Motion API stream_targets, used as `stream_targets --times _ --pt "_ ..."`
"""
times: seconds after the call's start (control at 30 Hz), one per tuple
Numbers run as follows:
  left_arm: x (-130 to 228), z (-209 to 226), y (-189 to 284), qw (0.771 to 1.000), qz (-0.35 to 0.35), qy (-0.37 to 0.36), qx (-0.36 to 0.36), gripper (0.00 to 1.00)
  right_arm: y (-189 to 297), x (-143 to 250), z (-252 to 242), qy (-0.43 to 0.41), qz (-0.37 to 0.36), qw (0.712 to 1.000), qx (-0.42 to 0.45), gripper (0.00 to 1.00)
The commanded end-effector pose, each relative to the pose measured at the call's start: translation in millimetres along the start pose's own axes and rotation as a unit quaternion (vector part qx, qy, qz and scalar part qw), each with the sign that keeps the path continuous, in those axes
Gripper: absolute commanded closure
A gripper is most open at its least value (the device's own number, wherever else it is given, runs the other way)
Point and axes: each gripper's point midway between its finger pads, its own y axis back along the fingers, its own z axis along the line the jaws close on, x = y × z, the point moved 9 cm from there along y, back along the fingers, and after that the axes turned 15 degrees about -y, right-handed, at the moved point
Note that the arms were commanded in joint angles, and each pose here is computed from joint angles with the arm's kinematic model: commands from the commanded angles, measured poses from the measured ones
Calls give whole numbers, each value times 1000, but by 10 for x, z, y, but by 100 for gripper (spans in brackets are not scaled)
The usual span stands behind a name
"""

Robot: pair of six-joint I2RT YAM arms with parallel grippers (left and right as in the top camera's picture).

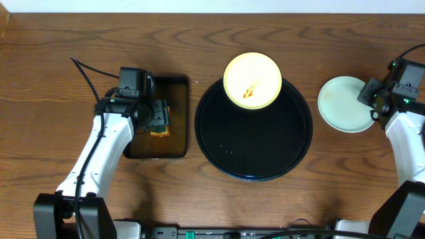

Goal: Clean dirty plates on tray and stack at the side
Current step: 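Carry the pale green plate right and stack it on the other plate, then grip the rim of the yellow plate with the right gripper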

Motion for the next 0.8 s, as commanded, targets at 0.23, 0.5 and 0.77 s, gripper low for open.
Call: stream_targets --times 0.23,0.5,0.77 --pt "3 -14 -9 1000 3 -1 0 29 168 711 1044 149 154 935 -281 41" --pt "3 -15 -9 1000 3 -1 0 29 -463 1227 1360 164 191 935 -250 47" --pt "3 -15 -9 1000 3 -1 0 29 -843 1415 1415 133 201 938 -248 56"
